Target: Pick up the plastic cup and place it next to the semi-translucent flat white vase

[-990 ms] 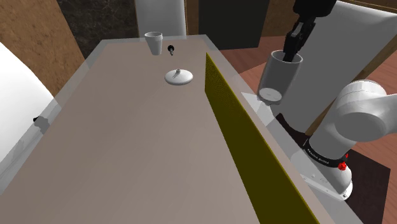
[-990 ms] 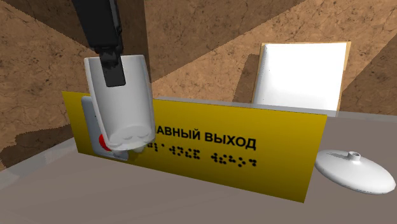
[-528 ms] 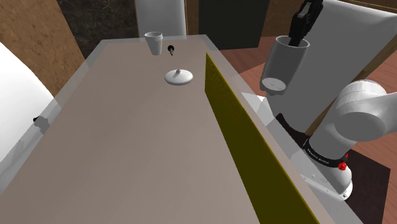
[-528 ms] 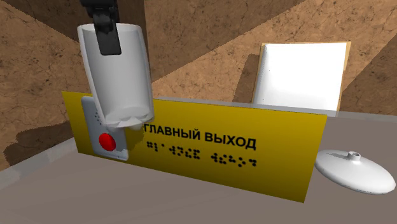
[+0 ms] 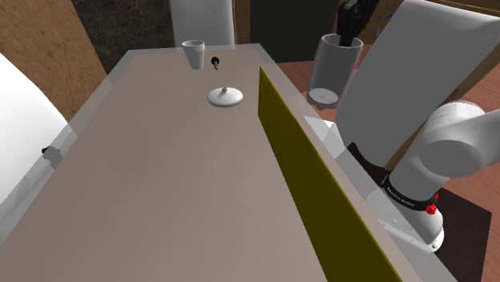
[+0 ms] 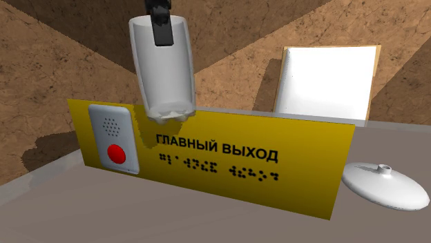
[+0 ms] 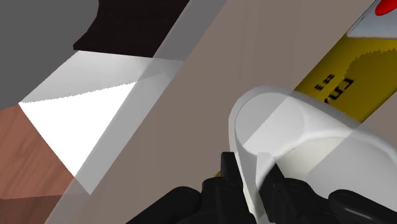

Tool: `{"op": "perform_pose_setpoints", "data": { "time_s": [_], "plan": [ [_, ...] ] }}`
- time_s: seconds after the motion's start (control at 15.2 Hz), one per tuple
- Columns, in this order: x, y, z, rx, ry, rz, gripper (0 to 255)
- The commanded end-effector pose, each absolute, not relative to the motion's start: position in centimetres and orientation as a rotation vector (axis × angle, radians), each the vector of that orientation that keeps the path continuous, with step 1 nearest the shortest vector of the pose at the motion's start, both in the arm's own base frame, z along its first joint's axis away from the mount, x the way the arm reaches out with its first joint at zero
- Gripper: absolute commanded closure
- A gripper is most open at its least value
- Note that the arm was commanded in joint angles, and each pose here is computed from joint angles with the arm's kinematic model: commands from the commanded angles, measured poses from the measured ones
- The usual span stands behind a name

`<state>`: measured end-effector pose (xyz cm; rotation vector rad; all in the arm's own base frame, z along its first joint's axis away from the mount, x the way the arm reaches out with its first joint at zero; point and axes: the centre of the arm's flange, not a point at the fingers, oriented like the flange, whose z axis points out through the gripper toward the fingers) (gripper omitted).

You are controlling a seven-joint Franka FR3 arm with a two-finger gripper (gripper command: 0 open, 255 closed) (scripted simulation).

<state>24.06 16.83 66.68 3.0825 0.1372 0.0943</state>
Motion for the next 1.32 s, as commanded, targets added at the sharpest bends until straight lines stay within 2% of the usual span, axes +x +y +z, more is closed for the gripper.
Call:
{"op": "perform_pose_setpoints", "data": {
  "time_s": [0.0,1.25],
  "plan": [
    [26.4,18.2,66.9,3.084,0.138,0.095,255],
    [48.6,29.8,67.0,3.084,0.138,0.095,255]
  ]
}}
